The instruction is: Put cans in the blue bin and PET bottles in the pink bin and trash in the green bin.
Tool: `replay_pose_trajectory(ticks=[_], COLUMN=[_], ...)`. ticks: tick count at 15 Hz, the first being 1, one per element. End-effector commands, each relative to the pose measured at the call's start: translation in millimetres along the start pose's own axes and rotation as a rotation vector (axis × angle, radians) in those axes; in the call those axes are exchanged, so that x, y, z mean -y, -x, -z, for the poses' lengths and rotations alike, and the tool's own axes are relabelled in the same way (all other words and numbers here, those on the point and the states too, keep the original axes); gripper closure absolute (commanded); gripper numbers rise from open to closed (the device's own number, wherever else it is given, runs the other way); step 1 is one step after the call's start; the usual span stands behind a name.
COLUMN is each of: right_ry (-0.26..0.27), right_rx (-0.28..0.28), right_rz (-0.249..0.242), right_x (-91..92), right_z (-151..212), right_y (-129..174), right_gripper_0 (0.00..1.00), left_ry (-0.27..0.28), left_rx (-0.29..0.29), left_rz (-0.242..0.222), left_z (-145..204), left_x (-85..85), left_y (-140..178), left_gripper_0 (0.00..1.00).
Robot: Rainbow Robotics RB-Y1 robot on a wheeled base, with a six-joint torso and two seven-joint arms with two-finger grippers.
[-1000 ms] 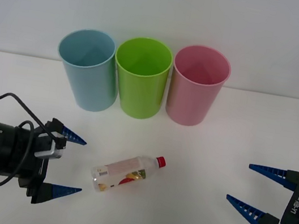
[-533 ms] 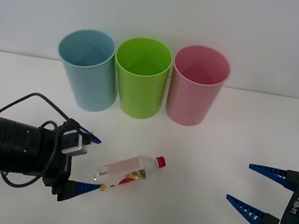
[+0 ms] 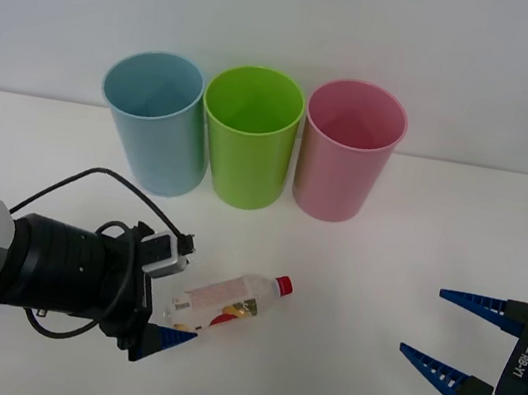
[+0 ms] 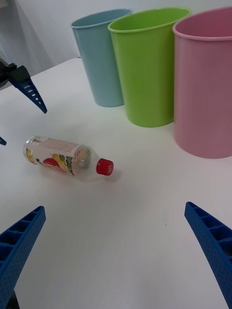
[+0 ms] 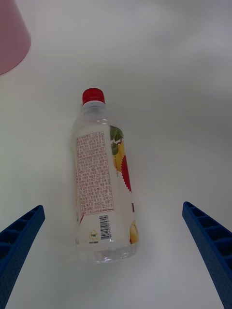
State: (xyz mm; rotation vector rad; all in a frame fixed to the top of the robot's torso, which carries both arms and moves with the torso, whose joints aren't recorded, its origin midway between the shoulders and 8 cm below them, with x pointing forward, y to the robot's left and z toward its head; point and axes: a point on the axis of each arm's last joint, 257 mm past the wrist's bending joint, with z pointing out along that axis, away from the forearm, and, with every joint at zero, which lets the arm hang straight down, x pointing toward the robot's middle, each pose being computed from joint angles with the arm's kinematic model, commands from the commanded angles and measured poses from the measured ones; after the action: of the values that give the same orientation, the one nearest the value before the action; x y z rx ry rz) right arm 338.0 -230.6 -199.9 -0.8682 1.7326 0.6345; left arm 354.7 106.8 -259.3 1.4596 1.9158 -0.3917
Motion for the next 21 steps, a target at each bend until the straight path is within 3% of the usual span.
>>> replay_pose_trajectory(ticks=[1, 7, 9, 12, 14, 21], right_ry=[0.000, 0.000, 0.000, 0.000, 0.000, 0.000], right_rx=[0.000, 0.000, 0.000, 0.000, 0.000, 0.000], right_rz=[0.000, 0.000, 0.000, 0.000, 0.000, 0.000], right_x=[0.0, 0.0, 0.0, 0.0, 0.0, 0.0], right_z=[0, 0, 0, 0, 0, 0], right_y=[0, 0, 0, 0, 0, 0], right_gripper_0=[0.00, 0.00, 0.00, 0.00, 0.00, 0.00], left_ry=[0.008, 0.021, 0.015, 0.064, 0.053, 0.049], left_rx=[-0.036, -0.046, -0.096, -0.087, -0.099, -0.117], left_rz=[-0.023, -0.027, 0.019, -0.047, -0.044, -0.026], left_z=[-10, -21, -19, -24, -28, -47], left_x=[0.0, -4.1, -3.3, -17.1, -13.1, -13.7], left_y=[-1, 2, -5, 4, 3, 2], left_gripper_0=[0.03, 0.06, 0.06, 0.05, 0.00, 0.00])
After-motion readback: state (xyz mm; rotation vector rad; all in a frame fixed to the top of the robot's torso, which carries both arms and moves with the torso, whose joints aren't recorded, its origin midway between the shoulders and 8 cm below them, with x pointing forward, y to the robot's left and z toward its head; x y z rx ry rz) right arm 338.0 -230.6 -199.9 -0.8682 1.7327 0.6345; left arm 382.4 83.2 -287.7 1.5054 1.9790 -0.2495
